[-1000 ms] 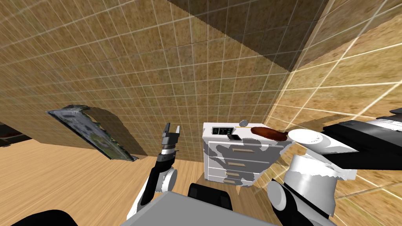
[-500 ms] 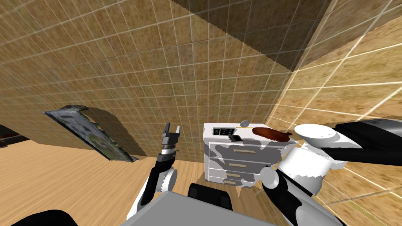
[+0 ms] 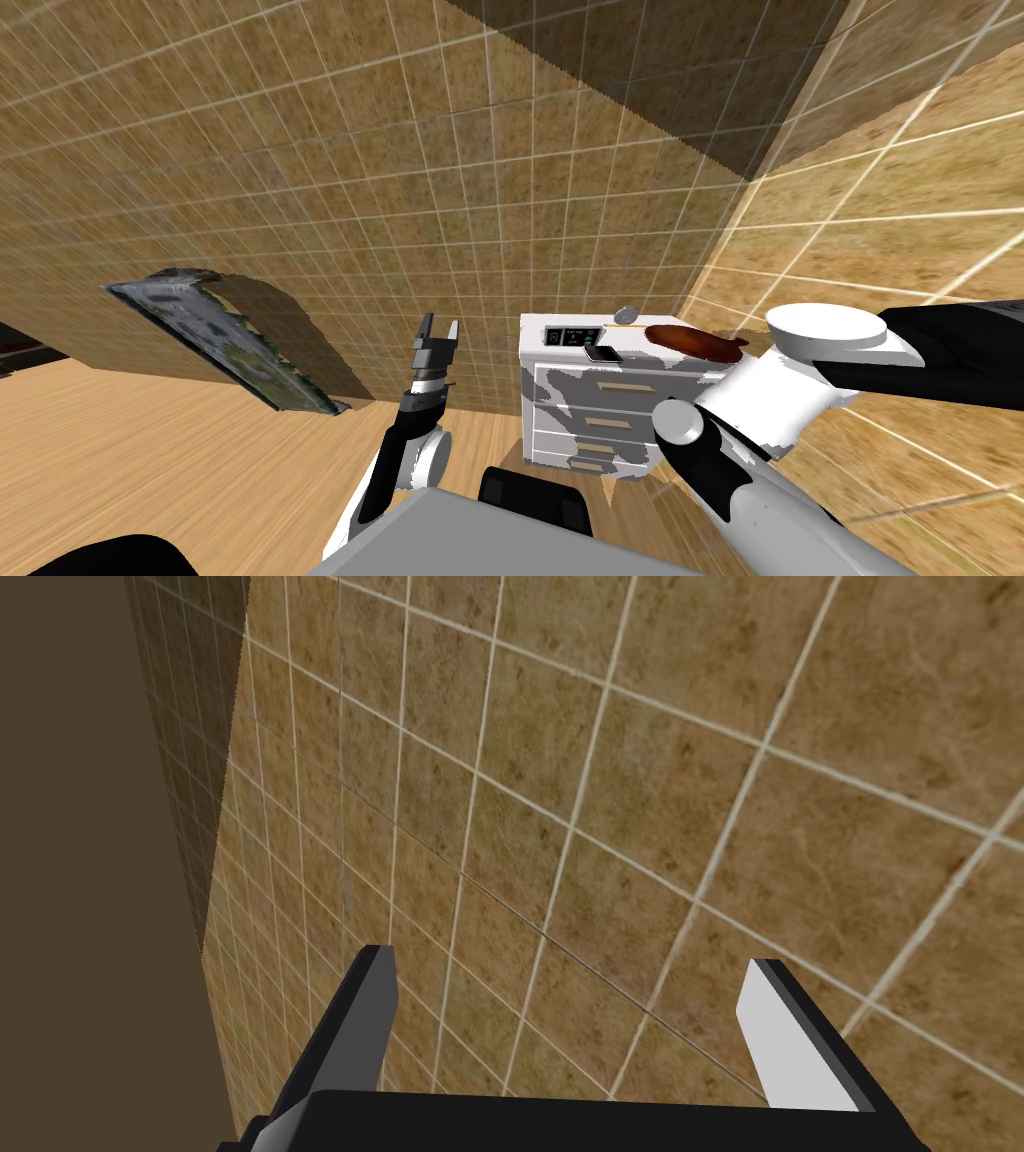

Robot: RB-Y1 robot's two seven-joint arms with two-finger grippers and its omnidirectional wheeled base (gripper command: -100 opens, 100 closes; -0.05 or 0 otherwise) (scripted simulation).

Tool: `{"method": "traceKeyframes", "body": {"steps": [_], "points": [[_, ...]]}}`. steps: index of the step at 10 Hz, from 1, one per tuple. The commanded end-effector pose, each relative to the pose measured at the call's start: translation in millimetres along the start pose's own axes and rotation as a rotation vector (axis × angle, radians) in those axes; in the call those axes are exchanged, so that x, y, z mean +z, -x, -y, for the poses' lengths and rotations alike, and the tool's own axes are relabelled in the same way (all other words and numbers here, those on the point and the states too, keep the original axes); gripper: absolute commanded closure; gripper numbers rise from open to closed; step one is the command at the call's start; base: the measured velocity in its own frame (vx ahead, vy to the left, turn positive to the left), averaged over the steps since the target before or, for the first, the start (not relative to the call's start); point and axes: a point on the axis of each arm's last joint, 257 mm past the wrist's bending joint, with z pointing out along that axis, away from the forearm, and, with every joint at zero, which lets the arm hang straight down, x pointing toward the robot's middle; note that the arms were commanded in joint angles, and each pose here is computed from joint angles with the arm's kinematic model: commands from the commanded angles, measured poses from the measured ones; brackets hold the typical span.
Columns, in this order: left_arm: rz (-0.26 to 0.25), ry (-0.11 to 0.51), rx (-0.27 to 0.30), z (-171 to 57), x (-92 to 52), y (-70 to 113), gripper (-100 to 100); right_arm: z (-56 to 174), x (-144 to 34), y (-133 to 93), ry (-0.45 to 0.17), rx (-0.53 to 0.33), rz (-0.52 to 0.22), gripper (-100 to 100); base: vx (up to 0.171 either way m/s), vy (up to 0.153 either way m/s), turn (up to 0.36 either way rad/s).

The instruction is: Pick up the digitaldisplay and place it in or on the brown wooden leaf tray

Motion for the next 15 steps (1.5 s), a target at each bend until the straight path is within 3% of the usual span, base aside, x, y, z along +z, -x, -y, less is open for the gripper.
{"method": "traceKeyframes", "body": {"steps": [1,3,4,6,7,8,9,11,12,14,15], "points": [[0.000,0.000,0.000,0.0,0.0,0.0,0,3.4,0.0,29.9,0.020,-0.006,0.108,-100,0.011,0.026,-0.014],[0.000,0.000,0.000,0.0,0.0,0.0,0,6.2,0.8,30.2,0.025,0.012,0.140,-100,0.007,0.021,-0.007],[0.000,0.000,0.000,0.0,0.0,0.0,0,4.7,-2.5,57.9,0.052,0.005,0.239,-100,0.007,0.024,-0.022],[0.000,0.000,0.000,0.0,0.0,0.0,0,14.2,-6.2,59.2,0.039,0.016,0.274,-100,0.003,0.021,-0.005],[0.000,0.000,0.000,0.0,0.0,0.0,0,15.4,-15.5,86.5,0.057,0.006,0.378,-100,0.003,0.035,-0.016],[0.000,0.000,0.000,0.0,0.0,0.0,0,23.7,-20.1,88.2,0.044,0.011,0.406,-100,0.002,0.037,-0.020],[0.000,0.000,0.000,0.0,0.0,0.0,0,28.2,-35.0,111.9,0.049,-0.004,0.500,-100,0.008,0.048,-0.025],[0.000,0.000,0.000,0.0,0.0,0.0,0,36.7,-40.5,110.5,0.041,0.019,0.547,-100,0.001,0.028,-0.008],[0.000,0.000,0.000,0.0,0.0,0.0,0,40.7,-60.9,135.9,0.043,-0.006,0.649,-100,-0.002,0.029,-0.020],[0.000,0.000,0.000,0.0,0.0,0.0,0,51.0,-66.9,129.7,0.027,0.018,0.685,-100,-0.001,0.027,-0.012],[0.000,0.000,0.000,0.0,0.0,0.0,0,55.0,-91.4,151.0,0.025,-0.005,0.791,-100,-0.001,0.032,-0.025]]}}
